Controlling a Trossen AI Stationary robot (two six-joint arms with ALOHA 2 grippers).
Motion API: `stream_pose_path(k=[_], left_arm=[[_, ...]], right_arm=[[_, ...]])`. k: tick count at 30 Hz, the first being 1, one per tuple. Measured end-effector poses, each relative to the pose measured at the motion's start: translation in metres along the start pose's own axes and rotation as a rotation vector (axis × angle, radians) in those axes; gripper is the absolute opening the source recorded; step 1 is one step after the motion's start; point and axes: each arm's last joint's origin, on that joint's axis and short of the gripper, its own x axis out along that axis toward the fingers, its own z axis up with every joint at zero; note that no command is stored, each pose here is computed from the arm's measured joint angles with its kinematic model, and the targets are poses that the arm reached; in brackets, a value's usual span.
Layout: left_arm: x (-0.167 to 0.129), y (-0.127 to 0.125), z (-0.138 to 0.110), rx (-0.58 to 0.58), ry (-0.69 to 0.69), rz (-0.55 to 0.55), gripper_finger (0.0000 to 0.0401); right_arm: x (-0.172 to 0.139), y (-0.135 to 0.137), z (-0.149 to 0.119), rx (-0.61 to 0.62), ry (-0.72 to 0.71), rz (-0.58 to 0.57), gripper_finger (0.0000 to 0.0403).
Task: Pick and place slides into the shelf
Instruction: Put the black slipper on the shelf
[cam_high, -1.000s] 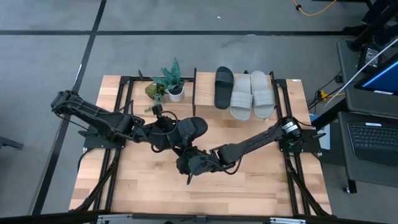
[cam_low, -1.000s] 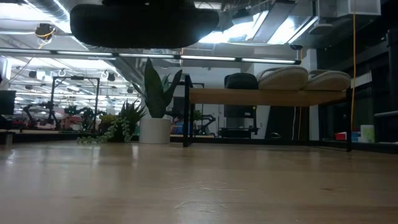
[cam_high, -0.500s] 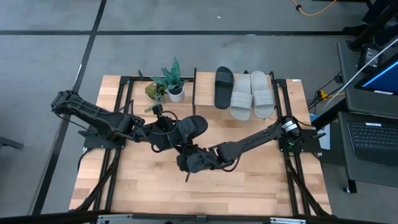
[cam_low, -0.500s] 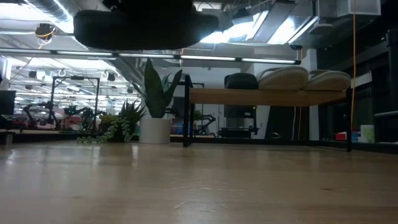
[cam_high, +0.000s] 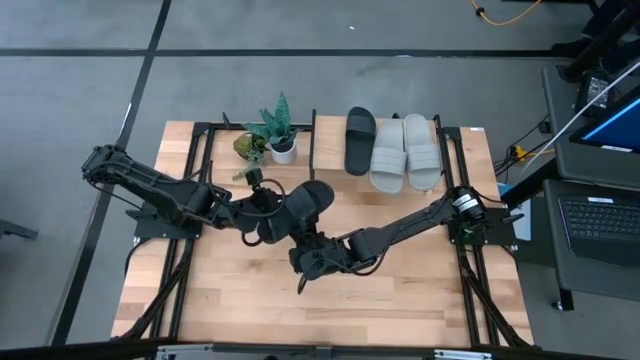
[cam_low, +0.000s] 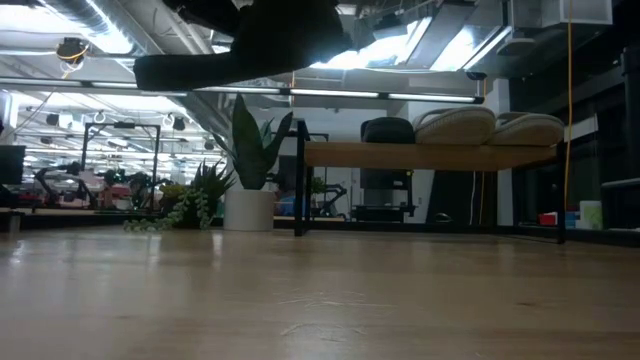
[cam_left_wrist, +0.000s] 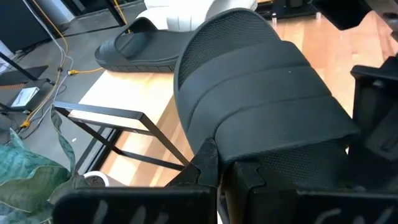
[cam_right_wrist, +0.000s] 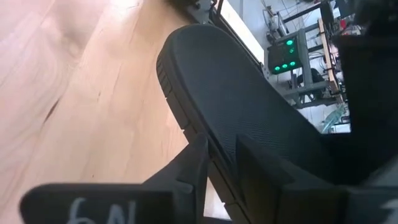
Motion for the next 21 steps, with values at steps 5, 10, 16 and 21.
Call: stream_pose_path(k=[5,10,16,21], left_arm=[[-0.004,0.002,0.001,-0.003,-0.013,-0.014,0.0],[-0.008,0.004,0.003,-0.006,-0.025,-0.023,0.0],[-0.012,0.007,0.004,-0.015,-0.037,-0.028,0.0],[-0.012,0.007,0.004,-0.015,-0.037,-0.029,0.0]], right_arm=[[0.0,0.0,-0.001,-0.01,0.009,0.0,0.0087],[0.0,0.001,-0.004,-0.038,0.039,0.008,0.0088],[0.0,0.001,-0.005,-0.04,0.043,0.008,0.0077],[0.0,0.001,-0.005,-0.039,0.041,0.012,0.0014]])
